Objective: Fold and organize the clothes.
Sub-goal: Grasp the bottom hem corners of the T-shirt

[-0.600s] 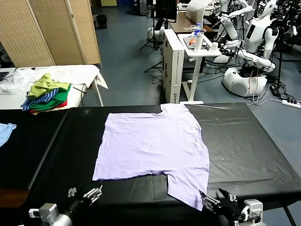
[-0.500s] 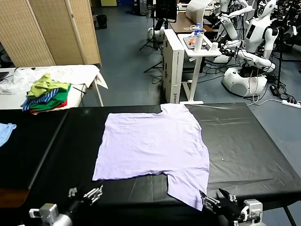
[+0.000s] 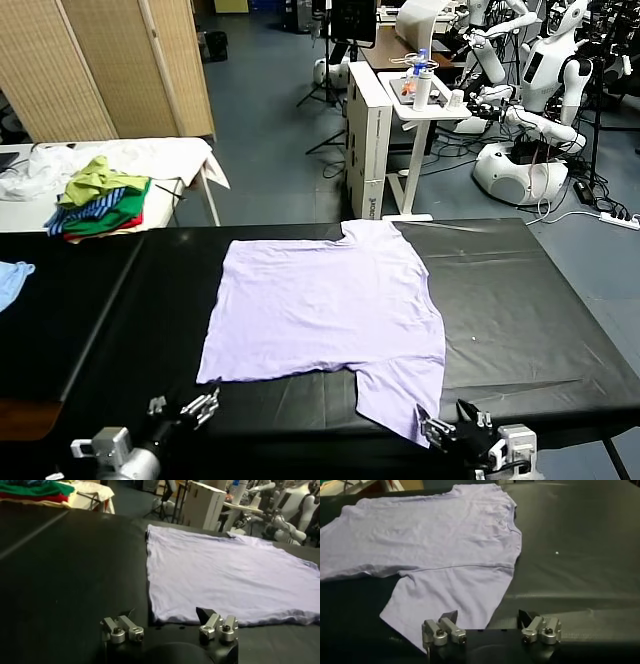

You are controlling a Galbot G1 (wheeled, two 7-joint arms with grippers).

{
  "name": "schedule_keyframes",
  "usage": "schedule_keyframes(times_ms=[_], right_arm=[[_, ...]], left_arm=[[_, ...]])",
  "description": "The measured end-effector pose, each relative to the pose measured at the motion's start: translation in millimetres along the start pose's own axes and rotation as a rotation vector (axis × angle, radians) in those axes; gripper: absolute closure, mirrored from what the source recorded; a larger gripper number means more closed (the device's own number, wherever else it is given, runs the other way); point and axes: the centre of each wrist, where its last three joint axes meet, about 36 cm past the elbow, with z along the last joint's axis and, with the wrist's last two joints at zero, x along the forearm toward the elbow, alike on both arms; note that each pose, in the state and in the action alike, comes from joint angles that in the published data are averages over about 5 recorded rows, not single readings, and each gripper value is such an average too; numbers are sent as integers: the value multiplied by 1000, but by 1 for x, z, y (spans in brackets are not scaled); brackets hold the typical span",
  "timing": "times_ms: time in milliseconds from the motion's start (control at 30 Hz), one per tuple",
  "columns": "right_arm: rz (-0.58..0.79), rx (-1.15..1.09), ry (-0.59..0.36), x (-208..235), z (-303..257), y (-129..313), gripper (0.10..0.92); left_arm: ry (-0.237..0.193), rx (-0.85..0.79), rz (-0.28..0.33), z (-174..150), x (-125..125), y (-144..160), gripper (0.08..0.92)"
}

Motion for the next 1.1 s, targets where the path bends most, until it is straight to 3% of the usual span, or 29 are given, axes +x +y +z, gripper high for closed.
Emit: schedule_keyframes(times_ms=[133, 367, 433, 567, 833, 1100], right_arm=[[-3, -1, -1, -1, 0, 0, 491], [-5, -4, 1, -3, 2, 0, 791], [-6, -5, -1, -2, 3, 0, 848], [-2, -5, -11, 3, 2, 1, 883], [36, 16, 7, 28, 2, 7, 883], [38, 16, 33, 50, 7, 13, 883]], left_arm=[[2, -1, -2, 1, -1, 1, 297], [7, 0, -6, 4, -2, 2, 712], [9, 1, -7, 4, -2, 3, 788], [11, 2, -9, 6, -3, 3, 852], [7, -4, -19, 6, 4, -3, 853], [9, -7, -41, 9, 25, -13, 853]])
